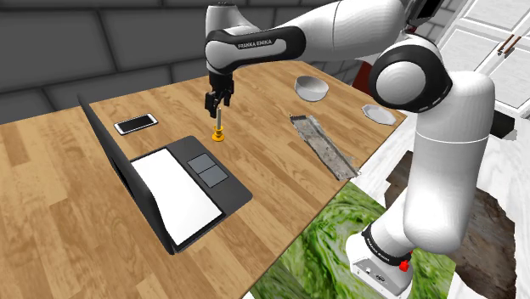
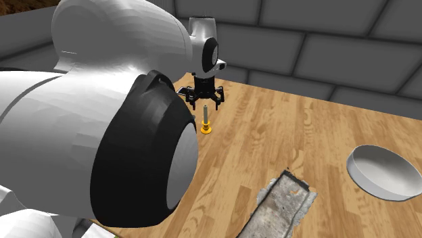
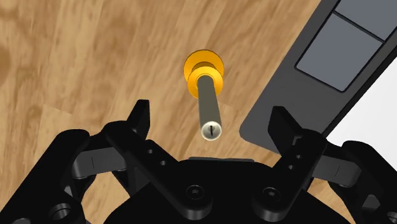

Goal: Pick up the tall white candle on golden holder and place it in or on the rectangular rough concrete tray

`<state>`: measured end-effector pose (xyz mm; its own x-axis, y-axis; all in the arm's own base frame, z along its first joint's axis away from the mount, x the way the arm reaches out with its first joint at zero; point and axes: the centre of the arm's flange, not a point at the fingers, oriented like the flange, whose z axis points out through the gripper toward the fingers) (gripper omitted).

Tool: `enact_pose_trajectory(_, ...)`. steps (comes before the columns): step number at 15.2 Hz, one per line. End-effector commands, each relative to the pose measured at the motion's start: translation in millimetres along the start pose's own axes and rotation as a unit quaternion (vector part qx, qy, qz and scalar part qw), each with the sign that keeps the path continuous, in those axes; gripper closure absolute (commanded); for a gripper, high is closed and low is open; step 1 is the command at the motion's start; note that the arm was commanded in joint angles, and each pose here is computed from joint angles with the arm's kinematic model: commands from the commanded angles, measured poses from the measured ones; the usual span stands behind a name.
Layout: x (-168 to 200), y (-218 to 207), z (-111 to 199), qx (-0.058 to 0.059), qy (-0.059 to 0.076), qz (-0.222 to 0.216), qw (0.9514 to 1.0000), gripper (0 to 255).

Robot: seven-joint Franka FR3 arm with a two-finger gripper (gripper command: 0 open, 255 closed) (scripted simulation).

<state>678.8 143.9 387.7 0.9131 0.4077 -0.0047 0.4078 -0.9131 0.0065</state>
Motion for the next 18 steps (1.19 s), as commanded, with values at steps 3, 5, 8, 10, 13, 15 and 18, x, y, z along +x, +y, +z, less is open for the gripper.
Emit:
enact_pose_trajectory(3, -0.6, -0.3, 7.8, 0.000, 0.000, 0.000, 1.0000, 0)
enact_pose_trajectory(5, -0.6, -0.3, 7.8, 0.000, 0.000, 0.000, 1.0000, 0)
enact_pose_trajectory(8, -0.6, -0.3, 7.8, 0.000, 0.000, 0.000, 1.0000, 0)
enact_pose_trajectory(10, -0.6, -0.3, 7.8, 0.000, 0.000, 0.000, 1.0000, 255)
enact_pose_trajectory(13, -0.6, -0.3, 7.7, 0.000, 0.000, 0.000, 1.0000, 255)
enact_pose_trajectory(15, -0.6, -0.3, 7.8, 0.000, 0.000, 0.000, 1.0000, 255)
enact_pose_trajectory(18, -0.6, -0.3, 7.8, 0.000, 0.000, 0.000, 1.0000, 255)
